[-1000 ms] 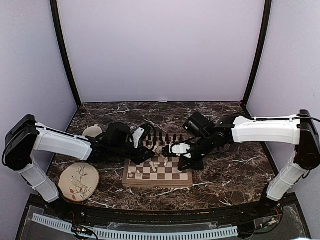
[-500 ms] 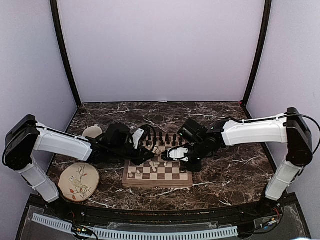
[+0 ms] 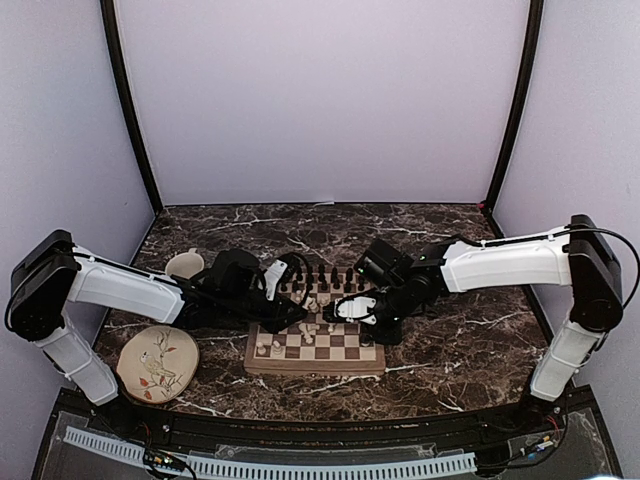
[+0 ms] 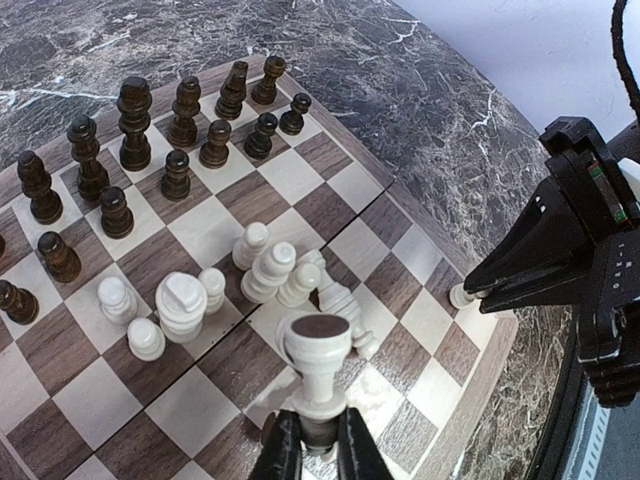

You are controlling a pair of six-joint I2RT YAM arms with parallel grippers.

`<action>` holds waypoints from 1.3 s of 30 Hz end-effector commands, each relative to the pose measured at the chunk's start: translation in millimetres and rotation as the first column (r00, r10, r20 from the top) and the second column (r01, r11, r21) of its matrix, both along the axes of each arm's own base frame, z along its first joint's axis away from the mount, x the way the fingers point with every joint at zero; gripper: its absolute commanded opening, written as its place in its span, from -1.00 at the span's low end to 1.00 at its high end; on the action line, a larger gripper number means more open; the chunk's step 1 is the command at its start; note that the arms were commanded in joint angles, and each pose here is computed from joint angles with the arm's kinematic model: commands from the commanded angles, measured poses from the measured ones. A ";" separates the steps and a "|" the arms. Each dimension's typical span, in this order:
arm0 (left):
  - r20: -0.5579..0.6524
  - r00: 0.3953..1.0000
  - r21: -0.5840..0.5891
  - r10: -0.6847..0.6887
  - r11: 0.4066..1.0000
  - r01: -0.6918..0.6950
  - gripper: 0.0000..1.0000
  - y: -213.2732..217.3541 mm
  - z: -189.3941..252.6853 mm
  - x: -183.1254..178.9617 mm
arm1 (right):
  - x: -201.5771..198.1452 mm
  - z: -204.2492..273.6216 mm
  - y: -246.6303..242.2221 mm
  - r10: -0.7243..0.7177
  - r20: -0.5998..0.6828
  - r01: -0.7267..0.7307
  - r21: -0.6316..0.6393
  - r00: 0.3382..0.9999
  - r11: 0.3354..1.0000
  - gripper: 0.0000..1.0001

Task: Set up the chess pieces on the board
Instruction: Place the pawn at h2.

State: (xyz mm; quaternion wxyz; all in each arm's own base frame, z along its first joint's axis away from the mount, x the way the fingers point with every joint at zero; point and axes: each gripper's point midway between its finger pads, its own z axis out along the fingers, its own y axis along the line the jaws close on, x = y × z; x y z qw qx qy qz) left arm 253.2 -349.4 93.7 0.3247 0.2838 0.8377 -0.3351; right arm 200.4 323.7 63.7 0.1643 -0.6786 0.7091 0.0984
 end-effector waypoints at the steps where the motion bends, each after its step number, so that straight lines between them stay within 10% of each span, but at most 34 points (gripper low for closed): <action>1: 0.013 1.000 -0.027 0.000 1.000 0.001 -1.00 0.4 6.8 0.7 | 10.8 3.4 8.2 -0.025 0.022 0.024 0.027 0.999 0.999 -0.89; 39: 0.011 1.000 -0.029 -0.006 1.000 0.006 -1.00 -1.1 6.5 0.6 | 14.7 20.6 9.8 -0.040 -0.035 0.042 0.072 0.999 0.997 -0.51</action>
